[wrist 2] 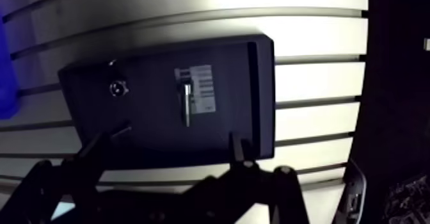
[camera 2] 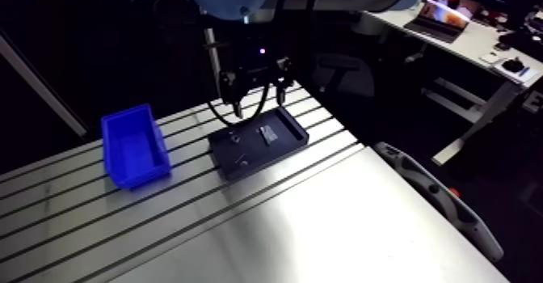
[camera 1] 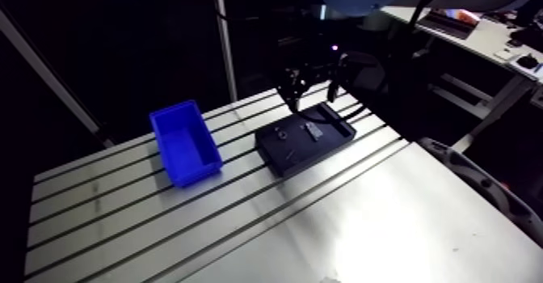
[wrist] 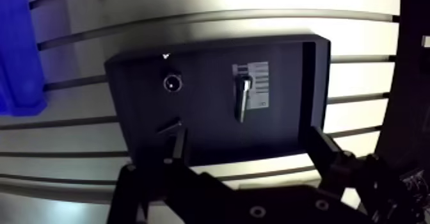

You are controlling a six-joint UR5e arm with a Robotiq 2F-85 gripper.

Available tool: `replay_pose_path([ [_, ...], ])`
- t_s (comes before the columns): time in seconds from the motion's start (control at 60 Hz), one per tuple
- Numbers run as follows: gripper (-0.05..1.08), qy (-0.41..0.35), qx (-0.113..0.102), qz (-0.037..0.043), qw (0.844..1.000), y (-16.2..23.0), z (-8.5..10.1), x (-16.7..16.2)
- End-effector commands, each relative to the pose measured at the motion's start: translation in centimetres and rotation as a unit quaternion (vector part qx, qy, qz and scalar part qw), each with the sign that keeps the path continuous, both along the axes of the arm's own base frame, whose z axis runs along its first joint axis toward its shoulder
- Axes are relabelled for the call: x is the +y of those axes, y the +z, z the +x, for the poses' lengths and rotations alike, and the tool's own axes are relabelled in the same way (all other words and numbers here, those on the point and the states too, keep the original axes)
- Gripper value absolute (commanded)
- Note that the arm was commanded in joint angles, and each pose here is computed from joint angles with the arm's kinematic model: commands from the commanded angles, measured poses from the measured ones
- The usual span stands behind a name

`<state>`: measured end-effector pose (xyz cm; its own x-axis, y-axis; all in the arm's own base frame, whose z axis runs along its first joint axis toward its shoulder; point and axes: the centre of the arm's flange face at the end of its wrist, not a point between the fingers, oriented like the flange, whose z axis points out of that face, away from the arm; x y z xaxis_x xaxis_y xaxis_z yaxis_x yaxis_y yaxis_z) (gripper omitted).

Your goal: Pick up the M10 bolt from the tray and put it into the blue bin.

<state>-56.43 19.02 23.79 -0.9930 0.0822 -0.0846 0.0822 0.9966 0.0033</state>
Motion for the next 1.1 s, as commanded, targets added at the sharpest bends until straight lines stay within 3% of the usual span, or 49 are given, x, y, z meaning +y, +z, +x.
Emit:
replay_pose_path([
  [0.017, 0.01, -0.003, -0.002, -0.002, 1.0, -1.9, 0.5, 0.8],
  [0.5, 0.01, -0.005, 0.0, -0.0012, 1.0, -4.6, 1.3, 0.6],
  [0.9, 0.01, -0.006, -0.012, -0.0082, 1.0, -6.3, 1.5, 0.5],
  [1.1, 0.15, -0.007, -0.011, -0.0083, 1.0, -6.2, 1.4, 0.5],
])
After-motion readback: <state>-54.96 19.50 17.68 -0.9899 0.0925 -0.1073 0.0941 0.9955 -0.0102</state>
